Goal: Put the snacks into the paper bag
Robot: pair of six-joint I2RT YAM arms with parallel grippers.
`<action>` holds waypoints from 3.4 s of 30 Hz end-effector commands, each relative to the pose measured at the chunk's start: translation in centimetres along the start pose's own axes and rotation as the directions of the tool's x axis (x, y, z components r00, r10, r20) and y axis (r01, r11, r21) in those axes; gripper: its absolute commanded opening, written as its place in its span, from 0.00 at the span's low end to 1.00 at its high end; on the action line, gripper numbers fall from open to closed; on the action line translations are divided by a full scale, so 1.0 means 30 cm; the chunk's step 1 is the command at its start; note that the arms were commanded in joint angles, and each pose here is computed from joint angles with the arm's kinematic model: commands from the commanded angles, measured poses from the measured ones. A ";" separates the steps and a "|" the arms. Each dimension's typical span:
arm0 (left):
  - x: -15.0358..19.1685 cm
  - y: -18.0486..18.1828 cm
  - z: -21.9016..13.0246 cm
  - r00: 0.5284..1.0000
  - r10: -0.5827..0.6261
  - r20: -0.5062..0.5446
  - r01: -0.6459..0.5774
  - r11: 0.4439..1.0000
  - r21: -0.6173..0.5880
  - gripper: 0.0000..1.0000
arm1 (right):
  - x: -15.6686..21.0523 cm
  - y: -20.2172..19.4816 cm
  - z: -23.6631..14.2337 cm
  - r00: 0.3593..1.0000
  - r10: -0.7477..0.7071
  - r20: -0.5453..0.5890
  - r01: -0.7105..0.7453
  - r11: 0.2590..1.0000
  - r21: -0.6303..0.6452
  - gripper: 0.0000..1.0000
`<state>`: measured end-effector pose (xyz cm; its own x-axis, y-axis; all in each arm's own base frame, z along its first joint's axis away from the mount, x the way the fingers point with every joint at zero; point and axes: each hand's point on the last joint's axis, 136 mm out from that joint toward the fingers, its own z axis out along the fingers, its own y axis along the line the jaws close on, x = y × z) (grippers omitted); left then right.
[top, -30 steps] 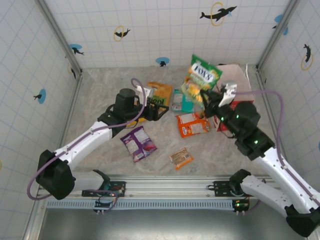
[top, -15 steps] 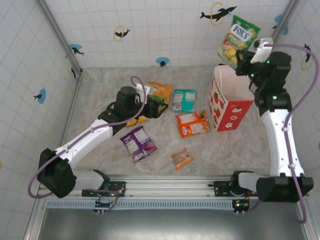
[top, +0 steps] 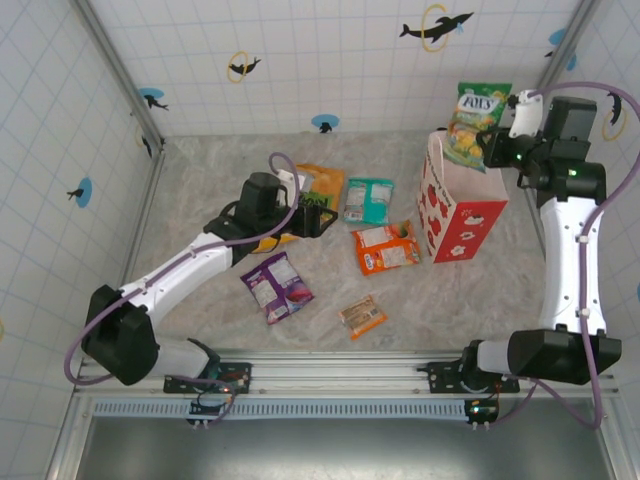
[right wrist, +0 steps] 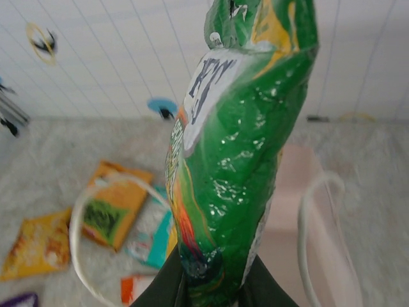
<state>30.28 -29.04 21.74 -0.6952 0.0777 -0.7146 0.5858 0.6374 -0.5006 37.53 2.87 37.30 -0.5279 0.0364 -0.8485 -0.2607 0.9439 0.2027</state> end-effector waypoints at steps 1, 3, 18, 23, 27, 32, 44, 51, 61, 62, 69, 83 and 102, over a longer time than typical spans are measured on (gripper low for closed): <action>-0.020 -0.015 0.003 1.000 0.006 -0.007 -0.006 1.000 0.019 0.77 | 0.055 -0.007 -0.055 0.991 -0.067 -0.117 0.074 0.995 0.059 0.05; -0.016 -0.015 0.009 1.000 -0.001 -0.011 0.001 1.000 0.021 0.77 | 0.101 -0.006 -0.041 0.980 -0.082 -0.181 0.098 0.992 0.080 0.05; -0.005 -0.003 0.014 0.999 0.000 -0.043 0.000 1.000 0.001 0.75 | 0.218 0.010 0.109 0.893 -0.140 -0.428 0.211 0.970 0.122 0.09; -0.001 0.002 0.015 0.999 -0.002 -0.049 0.002 1.000 -0.007 0.75 | 0.235 0.012 0.156 0.878 -0.122 -0.463 0.192 0.975 0.107 0.09; 0.001 0.005 0.015 0.998 -0.003 -0.060 0.002 1.000 -0.014 0.75 | 0.243 -0.001 0.175 0.869 -0.106 -0.483 0.188 0.974 0.124 0.12; 0.004 0.013 0.015 0.998 -0.001 -0.067 -0.001 1.000 -0.027 0.75 | 0.241 0.013 0.186 0.871 -0.099 -0.481 0.168 0.981 0.102 0.24; -0.017 0.020 -0.007 0.998 -0.037 -0.046 0.034 0.998 -0.059 0.74 | 0.080 0.079 0.050 0.958 -0.090 -0.272 0.122 0.987 0.102 0.41; 0.059 0.149 -0.075 0.956 -0.289 -0.054 0.275 0.944 -0.184 0.73 | 0.128 0.273 0.000 0.964 -0.130 -0.232 0.136 0.991 0.013 0.42; 0.378 0.389 -0.270 0.742 -0.669 0.027 0.620 0.671 -0.407 0.74 | 0.275 0.590 -0.038 0.951 -0.252 -0.180 0.240 0.967 -0.085 0.41; 0.397 0.398 -0.285 0.730 -0.682 0.042 0.633 0.652 -0.417 0.74 | 0.286 0.609 -0.042 0.948 -0.264 -0.179 0.252 0.964 -0.086 0.41; 0.573 0.458 -0.348 0.624 -0.771 0.126 0.718 0.503 -0.481 0.75 | 0.335 0.720 -0.052 0.937 -0.318 -0.141 0.302 0.945 -0.124 0.41; 0.693 0.477 -0.299 0.584 -0.809 0.072 0.729 0.483 -0.485 0.63 | 0.423 0.823 -0.005 0.943 -0.311 -0.121 0.272 0.926 -0.262 0.41; 0.786 0.494 -0.250 0.568 -0.823 -0.005 0.713 0.495 -0.497 0.31 | 0.430 0.839 -0.044 0.975 -0.218 -0.035 0.196 0.928 -0.316 0.41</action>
<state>20.49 -12.16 2.28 -0.8718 -0.4891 -0.0256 -0.4026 0.7454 -0.5314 23.12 26.40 30.73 -0.5133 -0.2422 -0.8233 -0.6004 0.7868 0.1429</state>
